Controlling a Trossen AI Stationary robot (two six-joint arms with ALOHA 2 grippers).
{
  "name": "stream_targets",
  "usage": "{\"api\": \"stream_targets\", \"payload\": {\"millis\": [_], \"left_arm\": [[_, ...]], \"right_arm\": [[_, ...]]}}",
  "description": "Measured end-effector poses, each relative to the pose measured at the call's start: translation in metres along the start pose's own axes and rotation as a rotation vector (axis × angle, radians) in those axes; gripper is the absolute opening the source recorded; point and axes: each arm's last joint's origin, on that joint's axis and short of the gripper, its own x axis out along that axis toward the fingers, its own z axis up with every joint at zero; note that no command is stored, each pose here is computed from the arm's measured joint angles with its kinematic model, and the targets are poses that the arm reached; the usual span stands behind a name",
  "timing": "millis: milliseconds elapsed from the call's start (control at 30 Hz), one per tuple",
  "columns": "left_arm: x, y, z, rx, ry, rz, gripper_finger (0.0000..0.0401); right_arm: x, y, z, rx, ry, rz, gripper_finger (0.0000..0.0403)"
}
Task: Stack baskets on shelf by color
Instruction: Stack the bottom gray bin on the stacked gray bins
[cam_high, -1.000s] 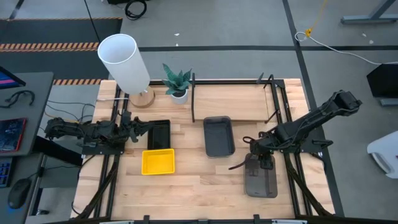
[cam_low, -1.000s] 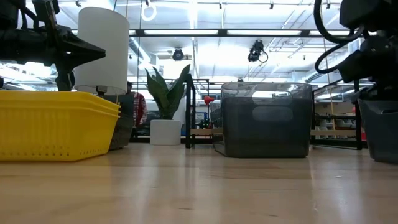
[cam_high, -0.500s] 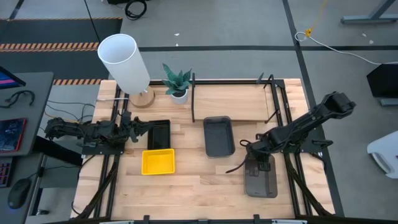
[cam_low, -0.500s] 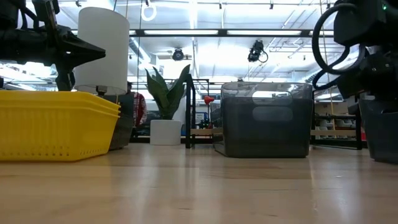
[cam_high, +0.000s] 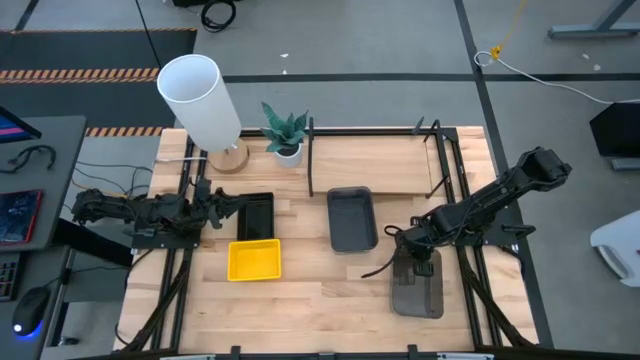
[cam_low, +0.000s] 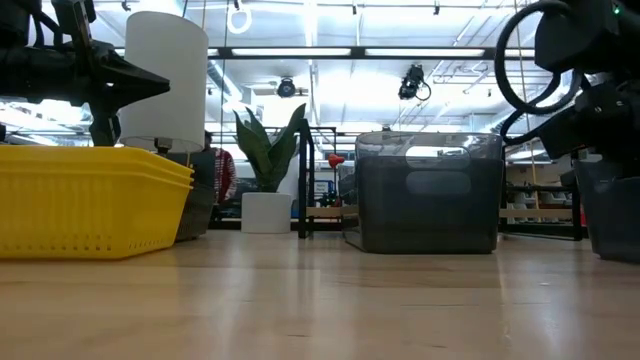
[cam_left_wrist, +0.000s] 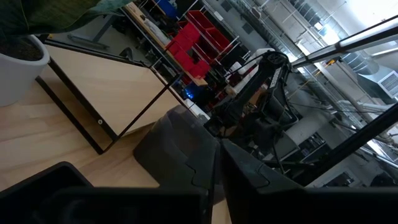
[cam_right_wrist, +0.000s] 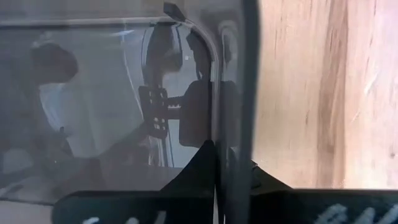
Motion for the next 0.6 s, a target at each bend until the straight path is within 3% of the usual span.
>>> {"api": "stream_targets", "payload": {"millis": [600], "left_arm": [[0.0000, 0.0000, -0.0001, 0.000, 0.001, 0.000, 0.0030]], "right_arm": [[-0.0046, 0.0014, -0.0014, 0.023, 0.004, 0.051, 0.0007]]}}
